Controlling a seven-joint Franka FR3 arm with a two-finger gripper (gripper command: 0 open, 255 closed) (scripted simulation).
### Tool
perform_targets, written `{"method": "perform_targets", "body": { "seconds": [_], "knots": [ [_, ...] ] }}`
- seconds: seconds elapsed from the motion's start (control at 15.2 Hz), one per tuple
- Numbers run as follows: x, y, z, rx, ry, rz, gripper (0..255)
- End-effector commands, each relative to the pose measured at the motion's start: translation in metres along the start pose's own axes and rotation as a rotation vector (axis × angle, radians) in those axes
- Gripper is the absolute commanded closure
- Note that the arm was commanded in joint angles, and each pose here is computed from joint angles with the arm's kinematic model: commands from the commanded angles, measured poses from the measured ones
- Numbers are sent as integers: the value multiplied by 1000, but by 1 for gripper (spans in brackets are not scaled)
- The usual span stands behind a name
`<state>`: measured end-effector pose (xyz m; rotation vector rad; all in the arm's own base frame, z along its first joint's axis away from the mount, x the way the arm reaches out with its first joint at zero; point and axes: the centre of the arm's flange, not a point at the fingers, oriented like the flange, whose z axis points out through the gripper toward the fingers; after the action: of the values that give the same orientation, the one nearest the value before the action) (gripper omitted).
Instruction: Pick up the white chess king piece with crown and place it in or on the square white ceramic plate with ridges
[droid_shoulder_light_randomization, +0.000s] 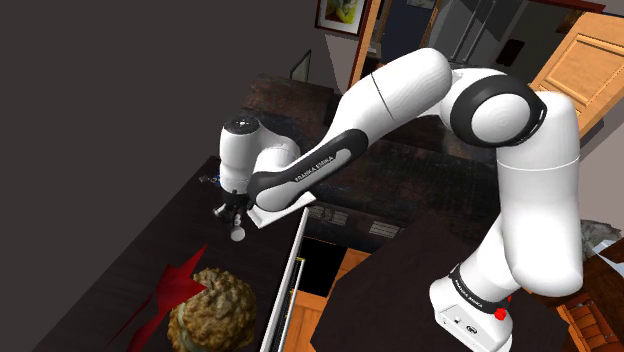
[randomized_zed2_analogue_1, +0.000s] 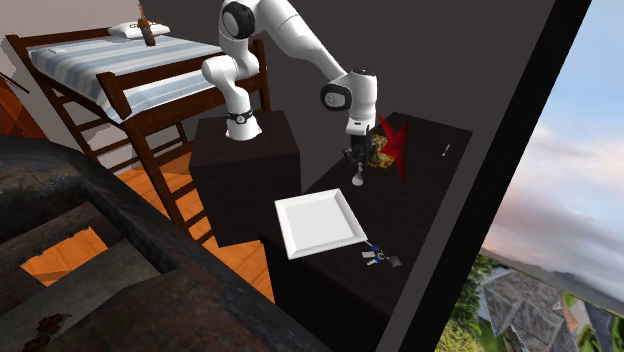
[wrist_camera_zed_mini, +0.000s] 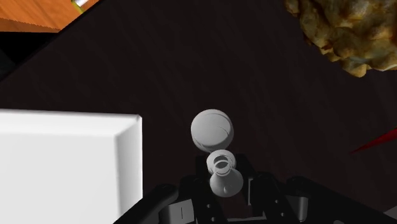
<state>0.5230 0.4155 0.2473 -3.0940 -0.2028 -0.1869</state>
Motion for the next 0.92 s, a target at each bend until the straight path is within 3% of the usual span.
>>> {"method": "perform_targets", "body": {
  "seconds": [0.0, 0.59, 0.86],
  "knots": [
    [-1, -1, -10, 0, 0, 0, 255],
    [5, -2, -53, 0, 0, 0, 255],
    [28, 45, -57, 0, 0, 0, 255]
  ]
}}
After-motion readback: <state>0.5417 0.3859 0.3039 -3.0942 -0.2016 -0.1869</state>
